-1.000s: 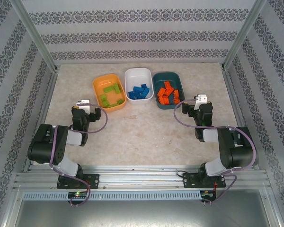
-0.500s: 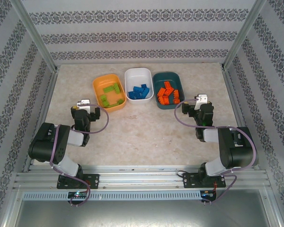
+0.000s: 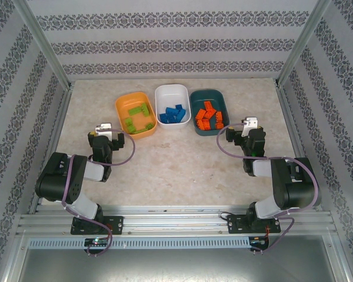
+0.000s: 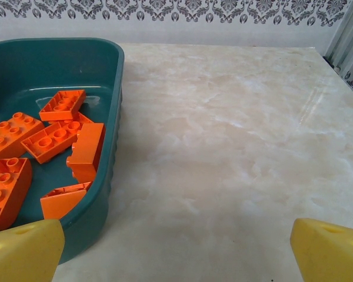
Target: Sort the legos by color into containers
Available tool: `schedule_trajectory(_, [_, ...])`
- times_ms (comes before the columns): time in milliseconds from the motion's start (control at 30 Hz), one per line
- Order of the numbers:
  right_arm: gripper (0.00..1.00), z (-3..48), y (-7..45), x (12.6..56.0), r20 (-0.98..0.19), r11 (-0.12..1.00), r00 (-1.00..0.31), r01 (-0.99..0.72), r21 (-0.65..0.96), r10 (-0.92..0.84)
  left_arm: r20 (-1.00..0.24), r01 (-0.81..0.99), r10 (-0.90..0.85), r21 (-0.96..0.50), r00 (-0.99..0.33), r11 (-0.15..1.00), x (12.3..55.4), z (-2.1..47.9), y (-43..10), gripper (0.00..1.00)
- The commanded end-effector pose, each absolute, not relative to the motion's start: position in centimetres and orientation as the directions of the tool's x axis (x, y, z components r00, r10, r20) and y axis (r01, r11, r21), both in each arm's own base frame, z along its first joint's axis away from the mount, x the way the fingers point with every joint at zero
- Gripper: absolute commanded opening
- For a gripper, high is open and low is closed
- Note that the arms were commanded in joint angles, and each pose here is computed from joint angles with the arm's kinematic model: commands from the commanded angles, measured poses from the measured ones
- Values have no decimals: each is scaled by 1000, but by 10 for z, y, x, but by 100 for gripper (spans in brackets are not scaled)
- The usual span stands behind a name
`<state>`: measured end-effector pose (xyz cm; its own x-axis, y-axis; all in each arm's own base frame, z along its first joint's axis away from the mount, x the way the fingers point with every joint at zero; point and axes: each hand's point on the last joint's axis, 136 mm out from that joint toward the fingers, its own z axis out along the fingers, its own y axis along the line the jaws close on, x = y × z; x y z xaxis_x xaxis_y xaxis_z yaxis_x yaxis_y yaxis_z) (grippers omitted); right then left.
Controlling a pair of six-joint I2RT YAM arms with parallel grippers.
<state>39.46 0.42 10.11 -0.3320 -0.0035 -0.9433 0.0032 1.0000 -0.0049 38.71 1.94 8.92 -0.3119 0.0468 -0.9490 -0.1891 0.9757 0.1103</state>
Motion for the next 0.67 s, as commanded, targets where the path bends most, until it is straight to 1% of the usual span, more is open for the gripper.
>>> schedule_trajectory(0, [98, 105, 4, 398, -948, 1000, -318, 0, 15, 14, -954, -200, 34, 97, -297, 975, 392, 94, 21, 100])
schedule_trajectory(633, [98, 105, 5, 398, -948, 1000, -317, -8, 13, 10, -954, -201, 34, 98, -298, 975, 392, 94, 22, 100])
